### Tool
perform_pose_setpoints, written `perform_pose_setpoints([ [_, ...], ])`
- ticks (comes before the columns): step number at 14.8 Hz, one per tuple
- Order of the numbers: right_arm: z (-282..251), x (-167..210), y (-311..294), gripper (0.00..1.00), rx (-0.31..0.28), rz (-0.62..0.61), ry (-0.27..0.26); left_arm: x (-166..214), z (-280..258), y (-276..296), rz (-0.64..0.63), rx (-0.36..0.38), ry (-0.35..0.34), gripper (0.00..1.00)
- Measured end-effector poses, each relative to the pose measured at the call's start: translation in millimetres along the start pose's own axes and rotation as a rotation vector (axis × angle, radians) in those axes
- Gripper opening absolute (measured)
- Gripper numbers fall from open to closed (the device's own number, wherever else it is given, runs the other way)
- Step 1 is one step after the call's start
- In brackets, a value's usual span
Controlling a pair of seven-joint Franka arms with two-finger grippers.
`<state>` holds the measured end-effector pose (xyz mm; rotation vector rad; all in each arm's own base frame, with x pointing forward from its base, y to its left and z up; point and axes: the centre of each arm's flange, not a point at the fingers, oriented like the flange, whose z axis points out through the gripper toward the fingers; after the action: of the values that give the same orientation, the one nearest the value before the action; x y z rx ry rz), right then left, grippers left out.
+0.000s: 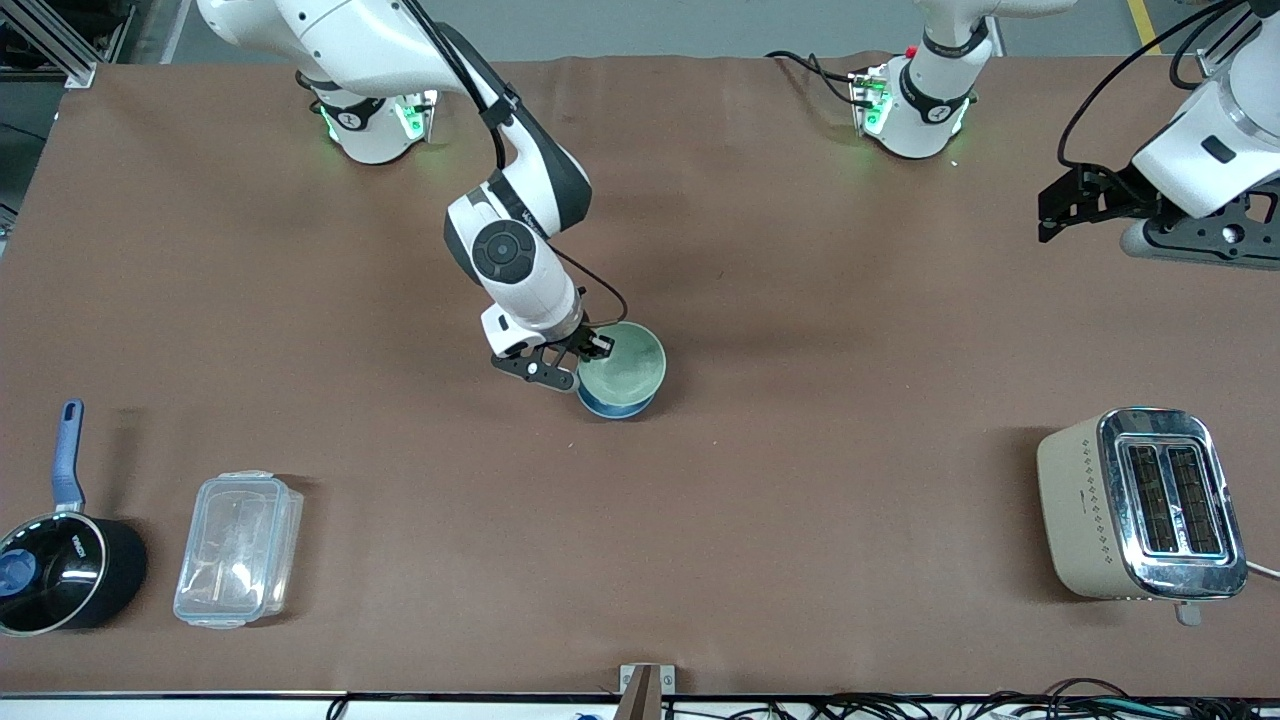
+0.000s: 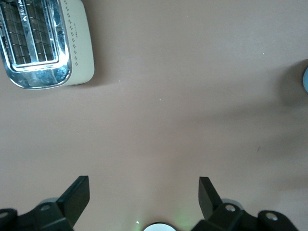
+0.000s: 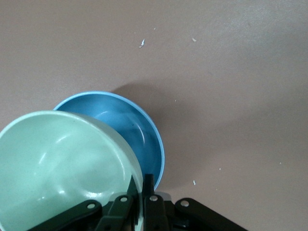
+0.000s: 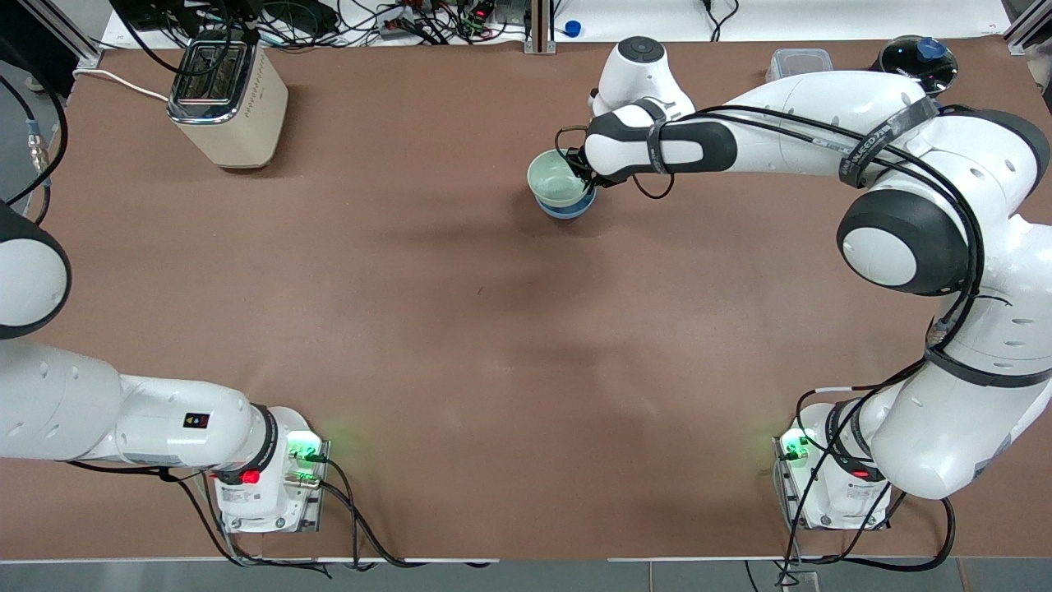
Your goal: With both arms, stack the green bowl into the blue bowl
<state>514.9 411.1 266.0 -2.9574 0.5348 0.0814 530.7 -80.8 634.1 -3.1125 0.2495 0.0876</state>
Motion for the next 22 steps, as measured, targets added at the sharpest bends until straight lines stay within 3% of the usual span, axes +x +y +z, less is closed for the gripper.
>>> perform_pose_setpoints([
  [10, 12.7, 0.7, 0.3, 0.05, 0.001, 0.001, 0.003, -3.9, -3.6, 2.5, 0.004, 0.002, 0.006, 1.0],
  [12, 13.0, 0.3, 0.1, 0.1, 0.001, 0.0, 0.003, -3.8, -3.7, 2.8, 0.004, 0.002, 0.007, 1.0],
  [14, 13.1, 0.1, 0.0, 0.23, 0.001, 0.0, 0.003, -3.8, -3.7, 2.9, 0.005, 0.002, 0.007, 1.0],
  [18, -1.8, 20.4, 4.1, 0.62, 0.012, 0.021, 0.023, -3.4, -4.0, 2.5, 0.004, 0.002, 0.011, 1.0],
  [22, -89.7, 68.9, 33.6, 1.0, -0.044, -0.017, 0.029, -3.3, -4.1, 0.3, 0.0, 0.002, 0.012, 1.0],
])
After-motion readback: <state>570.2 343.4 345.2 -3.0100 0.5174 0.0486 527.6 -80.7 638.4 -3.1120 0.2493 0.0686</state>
